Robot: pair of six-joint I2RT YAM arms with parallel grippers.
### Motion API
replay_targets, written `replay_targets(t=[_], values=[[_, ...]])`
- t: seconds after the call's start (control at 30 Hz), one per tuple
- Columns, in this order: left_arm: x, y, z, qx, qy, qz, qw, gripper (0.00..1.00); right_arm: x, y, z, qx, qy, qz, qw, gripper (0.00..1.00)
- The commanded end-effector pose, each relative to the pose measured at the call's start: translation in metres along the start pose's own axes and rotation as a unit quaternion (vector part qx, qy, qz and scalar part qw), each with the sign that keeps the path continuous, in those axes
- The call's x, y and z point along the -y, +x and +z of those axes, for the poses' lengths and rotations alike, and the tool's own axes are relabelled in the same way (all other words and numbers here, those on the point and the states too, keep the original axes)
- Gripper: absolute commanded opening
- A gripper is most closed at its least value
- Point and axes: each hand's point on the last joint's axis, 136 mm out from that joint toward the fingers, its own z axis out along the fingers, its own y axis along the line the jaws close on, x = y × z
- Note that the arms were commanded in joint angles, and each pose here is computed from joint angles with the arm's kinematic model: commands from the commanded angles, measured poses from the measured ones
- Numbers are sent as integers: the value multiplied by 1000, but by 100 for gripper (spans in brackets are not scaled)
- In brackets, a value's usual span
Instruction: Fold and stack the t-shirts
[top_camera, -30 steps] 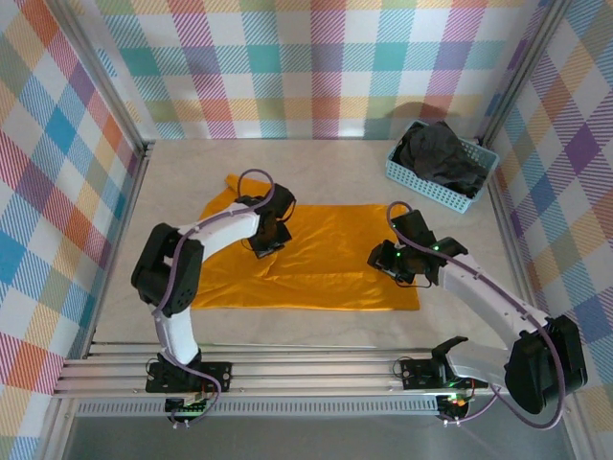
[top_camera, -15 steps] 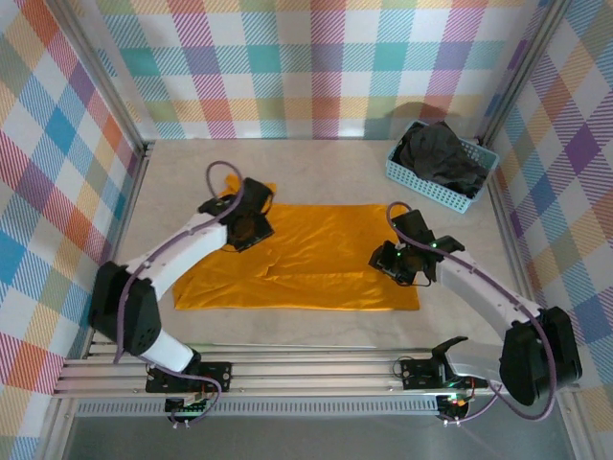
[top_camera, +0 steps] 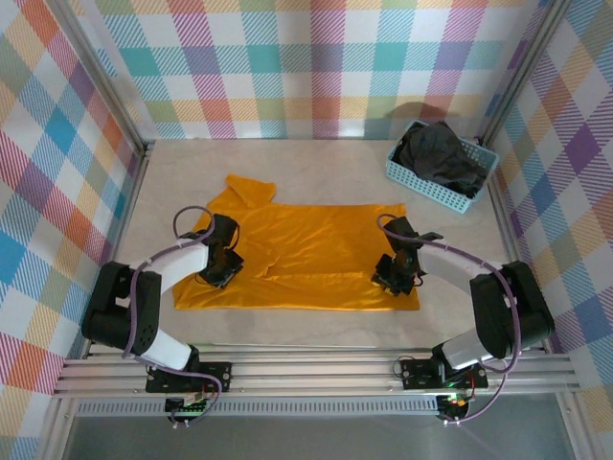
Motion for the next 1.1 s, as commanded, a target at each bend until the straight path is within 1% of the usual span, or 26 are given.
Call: replay_targets(t=[0.0, 0.2, 0.33, 0.43, 0.5, 0.53, 0.6, 0.67, 0.7, 0.73, 0.8, 0.9, 0.93, 1.0, 1.07], values=[[-60, 19, 14, -17, -75, -40, 996, 32, 19, 21, 9, -28, 36, 22, 999, 30], [-83, 21, 4, 3, -81, -33, 996, 32, 39, 49, 11, -38, 74, 44, 996, 30], [-91, 21, -4, 10, -81, -34, 996, 33, 41, 58, 7, -33, 72, 52, 995, 30], [-85, 11, -18, 27, -77, -25, 996, 33, 29, 57, -5, -21, 51, 43, 998, 31], [-61, -4, -39, 49, -54, -1, 997, 39, 10, 47, -23, 9, 24, 12, 1000, 34], [-47, -13, -51, 61, -41, 10, 997, 43, 1, 39, -33, 31, 14, -4, 999, 37], [-13, -38, -77, 95, -15, 43, 994, 50, -22, 18, -57, 86, -17, -56, 995, 47], [17, -63, -92, 110, -3, 70, 991, 53, -45, -3, -72, 120, -51, -99, 987, 52], [32, -76, -93, 106, 3, 73, 992, 54, -54, -15, -76, 130, -65, -110, 983, 52], [45, -86, -88, 96, 6, 79, 992, 54, -60, -25, -80, 136, -72, -117, 981, 52], [72, -114, -78, 93, 3, 93, 991, 51, -68, -51, -86, 149, -70, -131, 977, 50], [106, -157, -68, 134, -6, 122, 984, 45, -79, -82, -92, 160, -69, -147, 974, 49], [116, -168, -64, 146, 1, 128, 981, 44, -82, -89, -93, 159, -71, -149, 973, 49], [134, -191, -51, 168, 14, 135, 976, 43, -89, -103, -95, 160, -71, -154, 972, 49], [149, -207, -35, 174, 27, 143, 974, 43, -93, -112, -95, 156, -73, -155, 973, 49]])
